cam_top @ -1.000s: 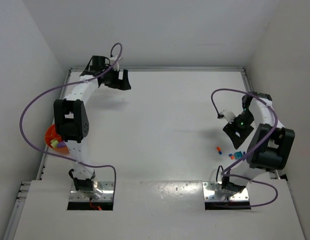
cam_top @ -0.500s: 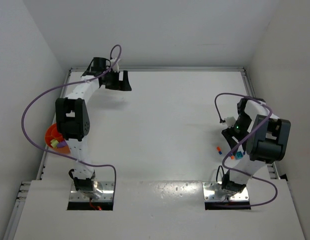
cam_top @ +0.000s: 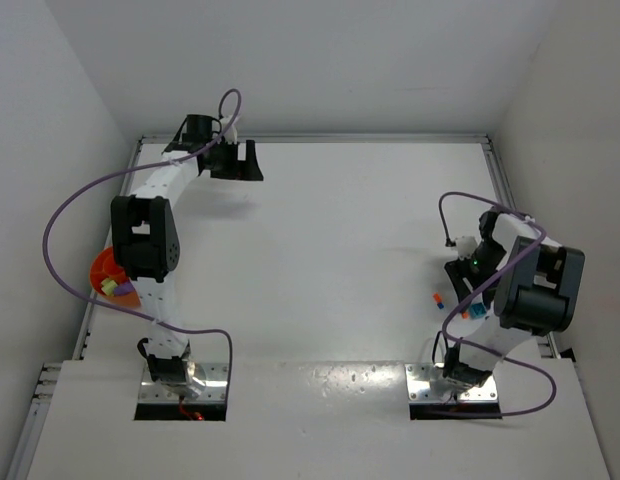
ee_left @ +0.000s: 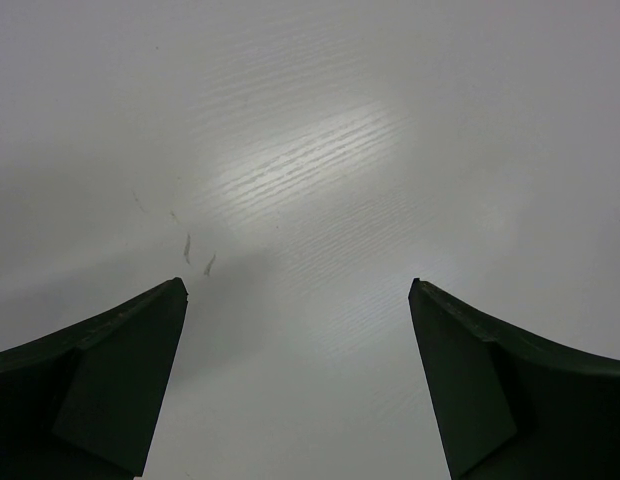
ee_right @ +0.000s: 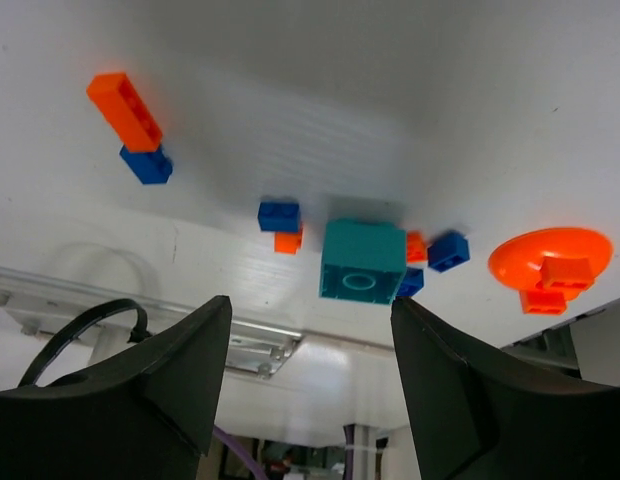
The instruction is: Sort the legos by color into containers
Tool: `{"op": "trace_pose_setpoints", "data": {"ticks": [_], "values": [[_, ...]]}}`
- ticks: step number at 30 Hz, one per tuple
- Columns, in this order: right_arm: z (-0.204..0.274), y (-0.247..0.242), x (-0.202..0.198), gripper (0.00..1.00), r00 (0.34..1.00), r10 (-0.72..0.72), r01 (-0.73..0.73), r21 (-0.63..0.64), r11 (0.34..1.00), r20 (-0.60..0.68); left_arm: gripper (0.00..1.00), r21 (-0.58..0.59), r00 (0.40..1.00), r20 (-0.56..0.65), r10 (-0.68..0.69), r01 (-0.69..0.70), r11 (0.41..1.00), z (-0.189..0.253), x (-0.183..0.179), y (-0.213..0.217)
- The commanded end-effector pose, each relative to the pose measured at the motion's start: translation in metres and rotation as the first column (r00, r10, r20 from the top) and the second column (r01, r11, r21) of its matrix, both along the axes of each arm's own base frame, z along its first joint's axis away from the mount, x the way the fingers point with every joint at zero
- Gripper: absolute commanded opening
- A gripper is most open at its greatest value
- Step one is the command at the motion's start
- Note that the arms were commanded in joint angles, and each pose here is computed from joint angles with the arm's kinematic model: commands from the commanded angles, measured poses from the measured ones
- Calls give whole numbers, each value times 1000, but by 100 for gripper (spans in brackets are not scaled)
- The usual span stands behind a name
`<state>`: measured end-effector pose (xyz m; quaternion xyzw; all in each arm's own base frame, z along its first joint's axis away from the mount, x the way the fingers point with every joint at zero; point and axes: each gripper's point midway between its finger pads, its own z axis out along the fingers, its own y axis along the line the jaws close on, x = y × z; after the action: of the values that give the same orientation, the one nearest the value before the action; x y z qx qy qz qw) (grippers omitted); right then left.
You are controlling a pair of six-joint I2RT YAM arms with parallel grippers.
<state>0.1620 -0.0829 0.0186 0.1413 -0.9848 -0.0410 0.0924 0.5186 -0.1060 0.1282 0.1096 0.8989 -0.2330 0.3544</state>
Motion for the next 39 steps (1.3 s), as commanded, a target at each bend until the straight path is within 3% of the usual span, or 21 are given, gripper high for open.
{"op": "trace_pose_setpoints", "data": {"ticks": [1,17,24,31,39], "values": [[-4,-3,21,66,995,6,-8,22,1000,104,99,-24,999,40,26,-25,999,14,15,2],[-13,-15,7,62,998,-26,23,52,998,49,99,-21,997,45,60,-59,998,15,28,0],[-17,-16,4,52,999,-15,13,44,999,47,99,-25,996,45,82,-81,996,16,31,1],[-24,-19,2,49,999,-11,9,22,1000,53,99,-31,994,36,102,-101,994,15,31,2],[-28,-21,8,26,997,-10,9,10,1000,81,99,-31,994,31,107,-106,994,11,33,-2]]}}
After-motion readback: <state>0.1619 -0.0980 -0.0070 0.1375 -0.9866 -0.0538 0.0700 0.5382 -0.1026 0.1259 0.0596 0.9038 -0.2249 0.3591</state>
